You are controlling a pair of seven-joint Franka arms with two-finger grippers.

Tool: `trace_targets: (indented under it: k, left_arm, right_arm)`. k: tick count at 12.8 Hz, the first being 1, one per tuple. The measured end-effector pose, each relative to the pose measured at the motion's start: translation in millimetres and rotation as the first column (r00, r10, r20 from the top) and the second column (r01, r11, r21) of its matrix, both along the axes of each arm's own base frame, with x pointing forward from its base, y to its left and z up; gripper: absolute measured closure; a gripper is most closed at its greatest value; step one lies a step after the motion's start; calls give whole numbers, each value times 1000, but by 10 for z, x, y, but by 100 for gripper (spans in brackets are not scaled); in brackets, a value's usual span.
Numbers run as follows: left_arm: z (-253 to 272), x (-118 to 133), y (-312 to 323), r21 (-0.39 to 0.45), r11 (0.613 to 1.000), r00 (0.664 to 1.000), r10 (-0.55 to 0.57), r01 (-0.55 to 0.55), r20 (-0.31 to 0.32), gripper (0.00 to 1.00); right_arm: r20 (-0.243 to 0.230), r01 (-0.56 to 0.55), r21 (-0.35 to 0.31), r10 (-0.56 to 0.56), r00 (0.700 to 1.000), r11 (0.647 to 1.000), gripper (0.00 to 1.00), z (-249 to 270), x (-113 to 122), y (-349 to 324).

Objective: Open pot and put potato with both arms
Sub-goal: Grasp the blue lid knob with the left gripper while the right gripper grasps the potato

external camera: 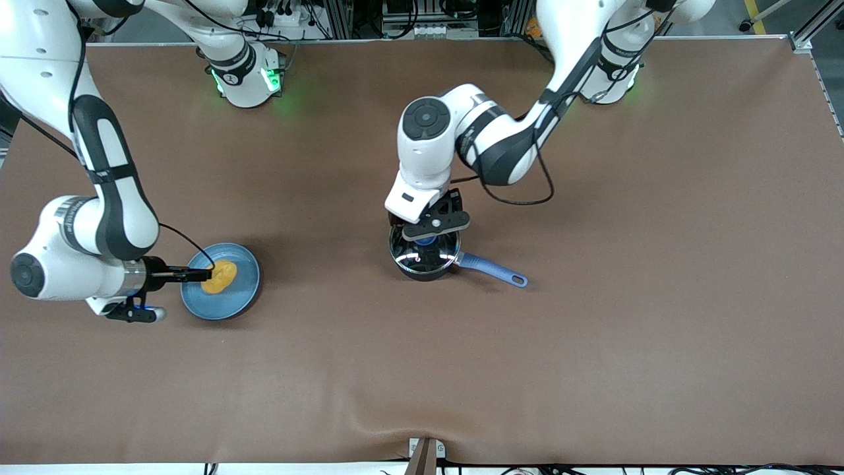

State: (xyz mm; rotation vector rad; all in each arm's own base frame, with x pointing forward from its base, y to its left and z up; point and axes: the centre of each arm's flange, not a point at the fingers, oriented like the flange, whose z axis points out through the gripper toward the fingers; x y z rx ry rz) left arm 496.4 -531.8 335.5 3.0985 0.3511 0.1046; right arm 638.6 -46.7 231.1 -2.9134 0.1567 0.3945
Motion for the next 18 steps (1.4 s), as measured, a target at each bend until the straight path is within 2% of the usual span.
trace_targets:
  k: [3,9,12,13,14,15,17,18]
  left_arm:
    - [-188,43,-4,24,1000,1000,-7,7,-1,0]
    - [-353,56,-24,19,1000,1000,-9,9,-3,0]
    - [-451,54,-23,25,1000,1000,-9,9,-12,5]
    - [-461,54,-23,25,1000,1000,-9,10,-13,16]
    - [-459,55,-26,24,1000,1000,-10,10,-12,29]
    - [-444,59,-36,18,1000,1000,-11,11,-7,40]
    - [-422,63,-46,15,1000,1000,-11,11,-5,40]
    - [-349,79,-64,5,1000,1000,-11,11,5,40]
  right_arm:
    - [-23,25,25,-25,999,999,0,-196,-95,43]
    - [-20,62,41,-61,998,997,0,-365,-88,47]
    - [-25,65,43,-64,998,997,0,-417,-96,49]
    - [-25,65,44,-64,998,997,8,-419,-96,56]
    - [-26,63,46,-62,998,997,9,-419,-96,69]
    - [-29,59,49,-58,998,997,15,-419,-98,97]
    - [-38,49,55,-47,998,997,41,-416,-103,167]
    - [-41,44,58,-42,998,997,42,-406,-102,199]
